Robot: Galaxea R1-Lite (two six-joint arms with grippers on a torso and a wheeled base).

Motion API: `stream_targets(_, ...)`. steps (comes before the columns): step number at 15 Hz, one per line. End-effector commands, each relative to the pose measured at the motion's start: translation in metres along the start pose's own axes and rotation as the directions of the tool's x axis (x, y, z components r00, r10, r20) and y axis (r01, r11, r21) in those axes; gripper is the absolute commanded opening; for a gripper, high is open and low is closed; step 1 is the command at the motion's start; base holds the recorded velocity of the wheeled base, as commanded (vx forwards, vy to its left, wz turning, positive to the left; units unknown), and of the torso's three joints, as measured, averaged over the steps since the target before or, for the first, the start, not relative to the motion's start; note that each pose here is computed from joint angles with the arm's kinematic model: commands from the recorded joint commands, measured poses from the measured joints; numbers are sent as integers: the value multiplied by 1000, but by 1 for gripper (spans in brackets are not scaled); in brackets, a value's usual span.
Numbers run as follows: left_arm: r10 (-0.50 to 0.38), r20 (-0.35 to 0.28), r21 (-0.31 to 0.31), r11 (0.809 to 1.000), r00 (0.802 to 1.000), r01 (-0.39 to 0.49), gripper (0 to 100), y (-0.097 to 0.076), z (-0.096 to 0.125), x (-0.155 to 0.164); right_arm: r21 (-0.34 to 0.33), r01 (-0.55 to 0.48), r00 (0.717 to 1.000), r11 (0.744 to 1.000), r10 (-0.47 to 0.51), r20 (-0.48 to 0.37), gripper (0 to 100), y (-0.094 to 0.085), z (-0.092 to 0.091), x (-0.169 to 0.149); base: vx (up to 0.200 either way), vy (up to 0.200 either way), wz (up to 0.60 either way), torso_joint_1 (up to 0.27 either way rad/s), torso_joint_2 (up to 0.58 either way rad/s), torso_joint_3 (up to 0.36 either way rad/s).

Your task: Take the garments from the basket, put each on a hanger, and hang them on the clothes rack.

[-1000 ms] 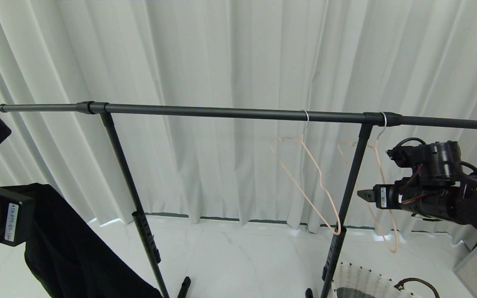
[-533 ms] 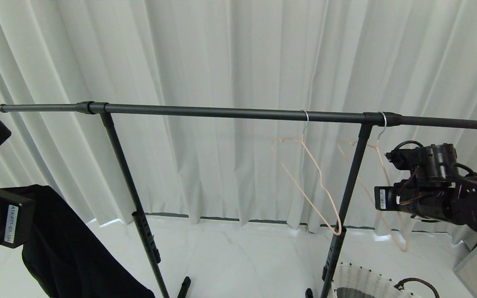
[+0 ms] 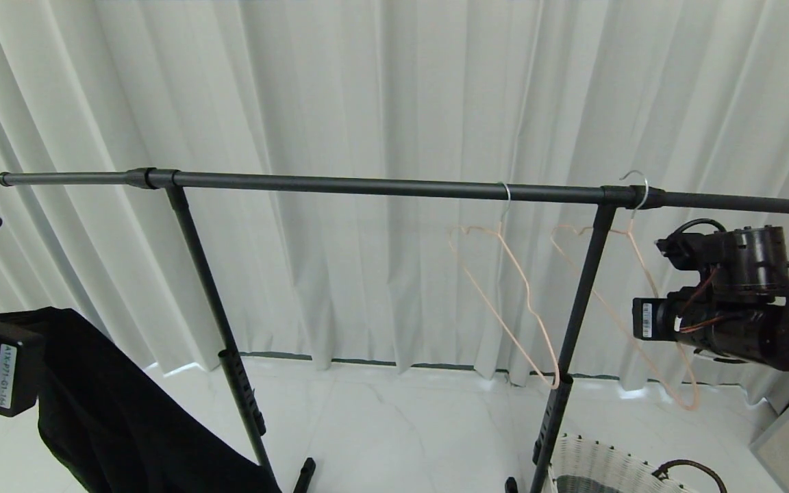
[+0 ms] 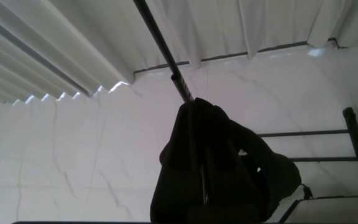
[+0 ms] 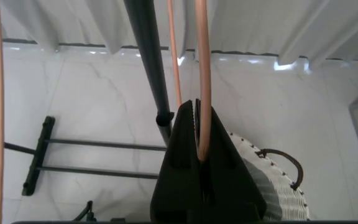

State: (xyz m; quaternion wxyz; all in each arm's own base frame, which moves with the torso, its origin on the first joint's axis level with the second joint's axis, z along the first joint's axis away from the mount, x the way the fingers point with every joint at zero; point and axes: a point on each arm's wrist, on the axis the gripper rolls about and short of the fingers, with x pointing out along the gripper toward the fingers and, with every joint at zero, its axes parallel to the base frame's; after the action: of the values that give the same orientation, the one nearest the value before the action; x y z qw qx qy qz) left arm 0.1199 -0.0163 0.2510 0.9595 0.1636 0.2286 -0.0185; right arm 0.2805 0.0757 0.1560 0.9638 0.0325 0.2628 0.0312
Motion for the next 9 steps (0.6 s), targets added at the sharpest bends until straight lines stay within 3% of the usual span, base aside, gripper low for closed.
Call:
stream_targets(1, 2, 13, -1, 1000, 1000, -2, 0, 1, -1, -4, 6, -5, 999, 1000, 5, 45, 0, -2, 5, -18, 0, 0, 0, 0, 0, 0)
stream_targets(6, 5, 20, -1, 1000, 1000, -5, 0, 1, -1, -6, 8, 24, 996, 1000, -25, 91, 0, -7, 2, -46, 0, 0, 0, 0, 0, 0)
stream_targets(8, 6, 21, -1, 1000, 1000, -6, 0, 1, -1, -6, -9, 21, 995, 1000, -20, 98, 0, -13, -13, -70, 0, 0, 0, 0, 0, 0)
stream_targets(9, 5, 23, -3, 1000, 1000, -5, 0, 1, -1, -7, -32, 19, 994, 999, -15, 105, 0, -16, -20, -82, -200, 0, 0, 2, 12, 7)
